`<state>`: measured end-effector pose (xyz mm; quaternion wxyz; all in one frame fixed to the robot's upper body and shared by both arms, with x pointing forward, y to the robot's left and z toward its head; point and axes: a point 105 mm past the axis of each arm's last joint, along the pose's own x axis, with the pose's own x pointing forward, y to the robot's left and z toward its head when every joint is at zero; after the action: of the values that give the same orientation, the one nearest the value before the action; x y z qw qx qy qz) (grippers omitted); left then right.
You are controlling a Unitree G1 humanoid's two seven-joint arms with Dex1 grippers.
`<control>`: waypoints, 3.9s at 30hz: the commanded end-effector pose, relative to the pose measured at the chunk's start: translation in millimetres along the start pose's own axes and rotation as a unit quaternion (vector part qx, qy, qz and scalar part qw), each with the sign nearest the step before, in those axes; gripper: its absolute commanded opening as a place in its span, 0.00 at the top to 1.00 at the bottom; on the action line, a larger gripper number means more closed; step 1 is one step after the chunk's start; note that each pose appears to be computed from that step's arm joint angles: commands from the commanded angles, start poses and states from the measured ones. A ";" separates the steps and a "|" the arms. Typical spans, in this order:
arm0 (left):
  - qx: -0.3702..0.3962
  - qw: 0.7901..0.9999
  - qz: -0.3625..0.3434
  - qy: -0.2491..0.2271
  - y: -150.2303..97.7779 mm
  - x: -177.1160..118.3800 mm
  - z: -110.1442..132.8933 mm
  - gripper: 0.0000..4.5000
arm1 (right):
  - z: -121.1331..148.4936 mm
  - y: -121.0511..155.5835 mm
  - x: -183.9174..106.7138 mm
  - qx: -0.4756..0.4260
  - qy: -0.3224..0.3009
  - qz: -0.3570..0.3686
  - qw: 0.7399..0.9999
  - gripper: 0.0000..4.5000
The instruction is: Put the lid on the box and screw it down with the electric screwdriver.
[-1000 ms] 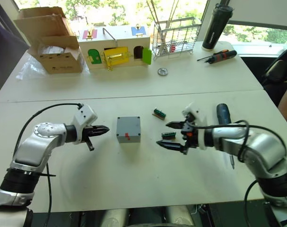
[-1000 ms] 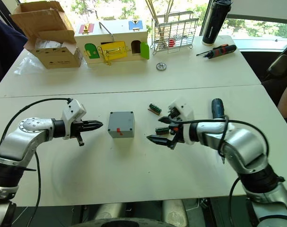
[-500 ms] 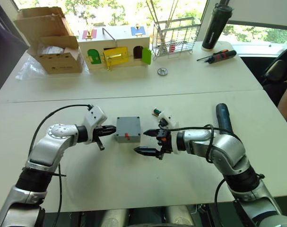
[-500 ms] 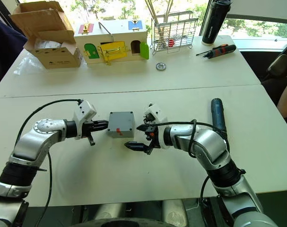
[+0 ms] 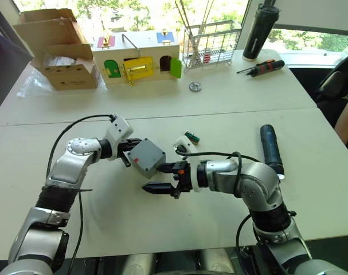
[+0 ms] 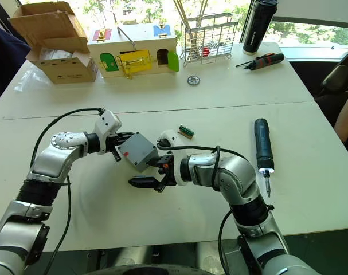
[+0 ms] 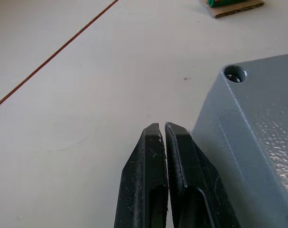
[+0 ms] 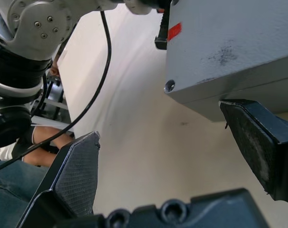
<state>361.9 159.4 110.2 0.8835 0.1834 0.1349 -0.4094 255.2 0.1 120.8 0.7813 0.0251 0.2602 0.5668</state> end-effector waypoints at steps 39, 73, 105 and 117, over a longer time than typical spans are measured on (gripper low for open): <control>-0.075 0.997 -0.032 -0.005 -36.1 -29.3 -8.9 0.97 | 2.7 -22.8 -7.1 -0.254 0.002 -0.042 0.966 0.00; -0.038 0.994 -0.103 -0.016 -31.8 -84.8 40.4 0.97 | 38.3 -19.2 -96.2 -0.260 -0.115 -0.133 0.949 0.00; 0.074 0.974 -0.212 0.022 -95.6 -72.9 62.1 0.97 | -18.1 -64.3 -88.8 -0.203 -0.059 -0.196 0.958 0.32; 0.068 0.976 -0.204 0.023 -90.5 -72.5 59.0 0.97 | -21.1 -68.5 -84.4 -0.207 -0.049 -0.201 0.956 0.93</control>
<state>249.8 126.6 162.8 0.7580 0.2071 0.1792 -0.5920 284.9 -109.1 103.5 0.8785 -0.1560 0.1189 0.4357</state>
